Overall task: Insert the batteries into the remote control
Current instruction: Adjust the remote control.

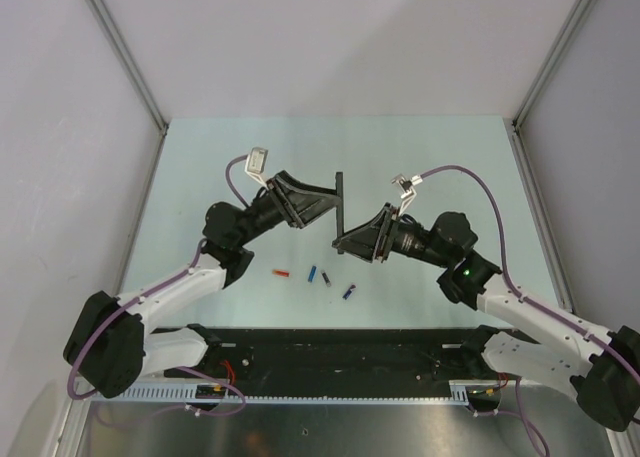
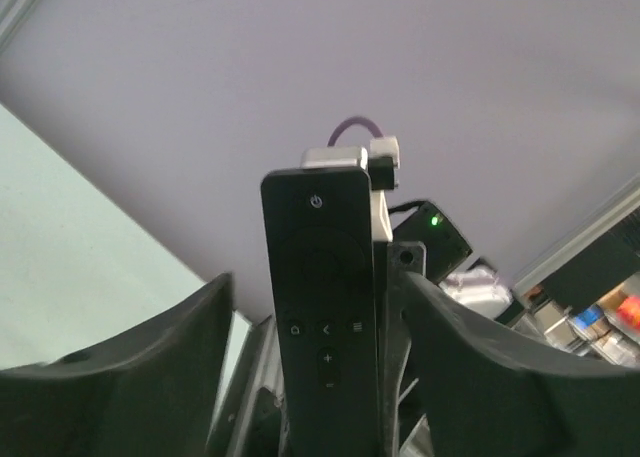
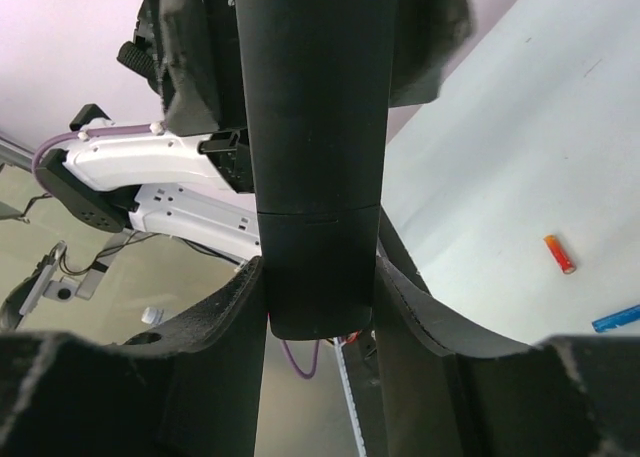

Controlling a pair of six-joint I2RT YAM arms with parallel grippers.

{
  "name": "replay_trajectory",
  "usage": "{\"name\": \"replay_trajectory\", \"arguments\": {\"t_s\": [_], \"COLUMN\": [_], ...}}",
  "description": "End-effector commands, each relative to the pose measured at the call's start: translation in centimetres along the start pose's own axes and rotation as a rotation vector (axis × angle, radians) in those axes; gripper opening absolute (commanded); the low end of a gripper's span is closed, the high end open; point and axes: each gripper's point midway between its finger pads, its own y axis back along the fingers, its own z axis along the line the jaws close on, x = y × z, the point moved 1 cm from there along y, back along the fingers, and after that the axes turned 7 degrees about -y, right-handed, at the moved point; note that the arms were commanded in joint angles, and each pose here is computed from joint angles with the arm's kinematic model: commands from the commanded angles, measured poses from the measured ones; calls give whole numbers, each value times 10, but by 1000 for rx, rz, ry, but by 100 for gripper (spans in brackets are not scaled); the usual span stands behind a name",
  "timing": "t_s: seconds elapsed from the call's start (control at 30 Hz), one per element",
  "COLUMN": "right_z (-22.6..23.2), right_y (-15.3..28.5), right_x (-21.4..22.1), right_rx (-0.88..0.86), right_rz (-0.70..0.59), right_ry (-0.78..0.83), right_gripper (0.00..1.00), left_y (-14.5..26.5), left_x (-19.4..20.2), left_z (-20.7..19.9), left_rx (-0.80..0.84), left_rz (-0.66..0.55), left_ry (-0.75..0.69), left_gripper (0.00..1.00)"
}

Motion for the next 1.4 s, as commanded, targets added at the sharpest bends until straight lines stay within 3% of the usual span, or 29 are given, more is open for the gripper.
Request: {"name": "replay_trajectory", "arguments": {"t_s": [0.0,0.03,0.1,0.23,0.33,0.37,0.5,0.8,1.03,1.23,1.37], "right_z": [20,16,12,-16,-41,-40,-55,-59,-47,-42,-43], "right_y": [9,11,14,31,41,42,51,39,29,24,24], "right_x": [-11,-9,-11,-10,-15,-22,-20,-5,-2,4,5], "right_rx": [-27,15,78,309,542,580,725,764,740,723,731], "right_rz": [-49,-33,-43,-18,-5,-25,-30,10,13,24,24], "right_ry": [96,96,153,191,251,268,307,322,333,340,346], "right_gripper": [7,1,0,0,0,0,0,0,0,0,0], "left_y": [5,6,11,21,19,15,14,6,4,-3,-9], "left_x": [-12,-14,-20,-23,-9,-16,4,37,63,68,71], "left_z": [-6,-4,6,19,30,32,26,36,59,60,55], "left_rx": [17,9,-22,-80,-185,-226,-340,-421,-501,-497,-480], "left_rz": [-46,-55,-74,-100,-11,-21,29,125,213,228,234], "left_ry": [-3,-3,5,-14,-55,-141,-237,-249,-220,-205,-204], "left_gripper": [82,87,99,100,100,100,100,99,89,75,70]}}
